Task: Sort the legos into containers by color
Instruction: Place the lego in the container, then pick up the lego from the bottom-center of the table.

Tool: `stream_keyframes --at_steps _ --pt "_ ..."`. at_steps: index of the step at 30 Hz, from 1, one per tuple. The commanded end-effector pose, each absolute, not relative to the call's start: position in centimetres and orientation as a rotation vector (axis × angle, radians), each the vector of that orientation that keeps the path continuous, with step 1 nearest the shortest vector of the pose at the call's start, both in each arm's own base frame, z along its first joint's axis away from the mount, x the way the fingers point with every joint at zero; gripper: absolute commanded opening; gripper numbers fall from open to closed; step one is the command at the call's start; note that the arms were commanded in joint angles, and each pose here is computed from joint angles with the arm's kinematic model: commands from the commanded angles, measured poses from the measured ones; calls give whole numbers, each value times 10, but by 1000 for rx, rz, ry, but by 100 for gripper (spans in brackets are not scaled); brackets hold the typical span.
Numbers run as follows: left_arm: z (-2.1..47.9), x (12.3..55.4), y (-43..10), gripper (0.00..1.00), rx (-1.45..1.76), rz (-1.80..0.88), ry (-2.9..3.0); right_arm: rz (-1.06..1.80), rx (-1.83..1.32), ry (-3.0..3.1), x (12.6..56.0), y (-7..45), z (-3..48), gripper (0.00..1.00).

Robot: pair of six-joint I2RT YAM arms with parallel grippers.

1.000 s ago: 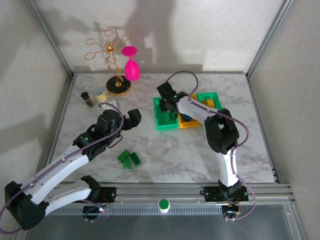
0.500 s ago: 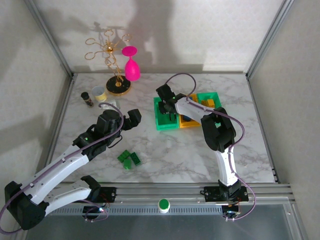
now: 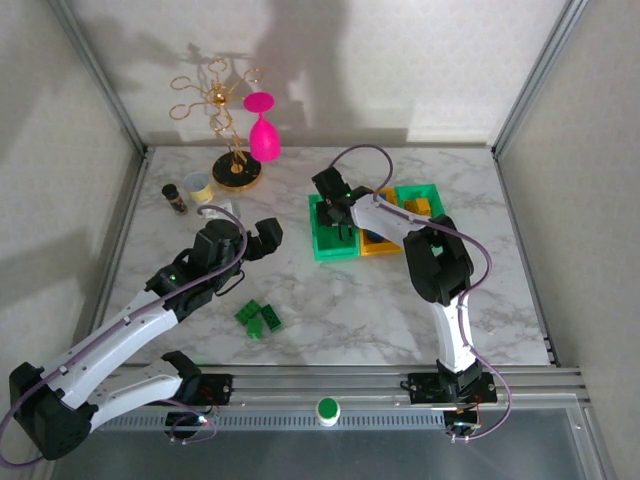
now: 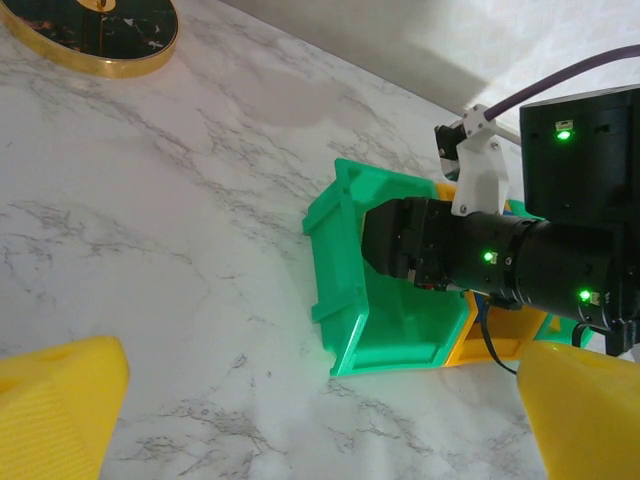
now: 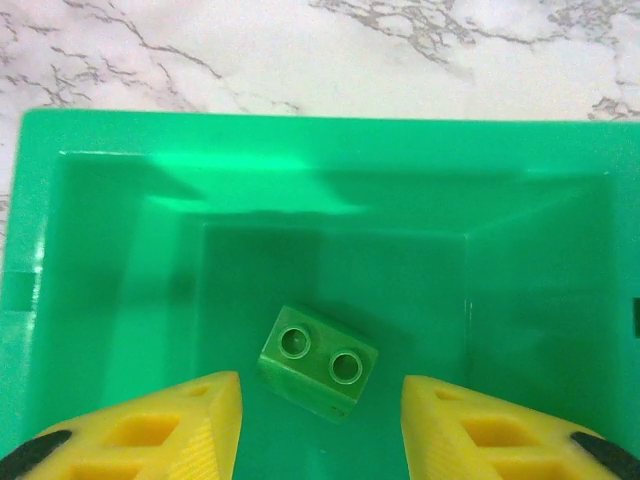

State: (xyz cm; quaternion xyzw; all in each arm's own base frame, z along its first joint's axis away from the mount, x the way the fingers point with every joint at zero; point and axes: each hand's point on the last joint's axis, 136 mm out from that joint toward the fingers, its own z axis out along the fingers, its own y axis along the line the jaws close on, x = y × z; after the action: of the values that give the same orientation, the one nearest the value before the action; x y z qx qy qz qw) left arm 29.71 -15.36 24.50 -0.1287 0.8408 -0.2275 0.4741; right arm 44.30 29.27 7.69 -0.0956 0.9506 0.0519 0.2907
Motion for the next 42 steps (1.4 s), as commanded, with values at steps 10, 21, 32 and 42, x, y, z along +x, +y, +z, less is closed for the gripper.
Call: stream_keyframes --at_steps 10,21,32,42 --pt "255 290 -143 99 -323 -525 2035 285 -260 2406 426 303 167 51" --pt "244 257 -107 100 -387 -444 2074 484 -604 2422 301 360 155 60" --pt "235 232 -81 100 -478 -421 2080 558 -911 2425 186 405 105 67" --pt "228 226 -70 100 -507 -373 2086 500 -974 2476 143 418 67 69"
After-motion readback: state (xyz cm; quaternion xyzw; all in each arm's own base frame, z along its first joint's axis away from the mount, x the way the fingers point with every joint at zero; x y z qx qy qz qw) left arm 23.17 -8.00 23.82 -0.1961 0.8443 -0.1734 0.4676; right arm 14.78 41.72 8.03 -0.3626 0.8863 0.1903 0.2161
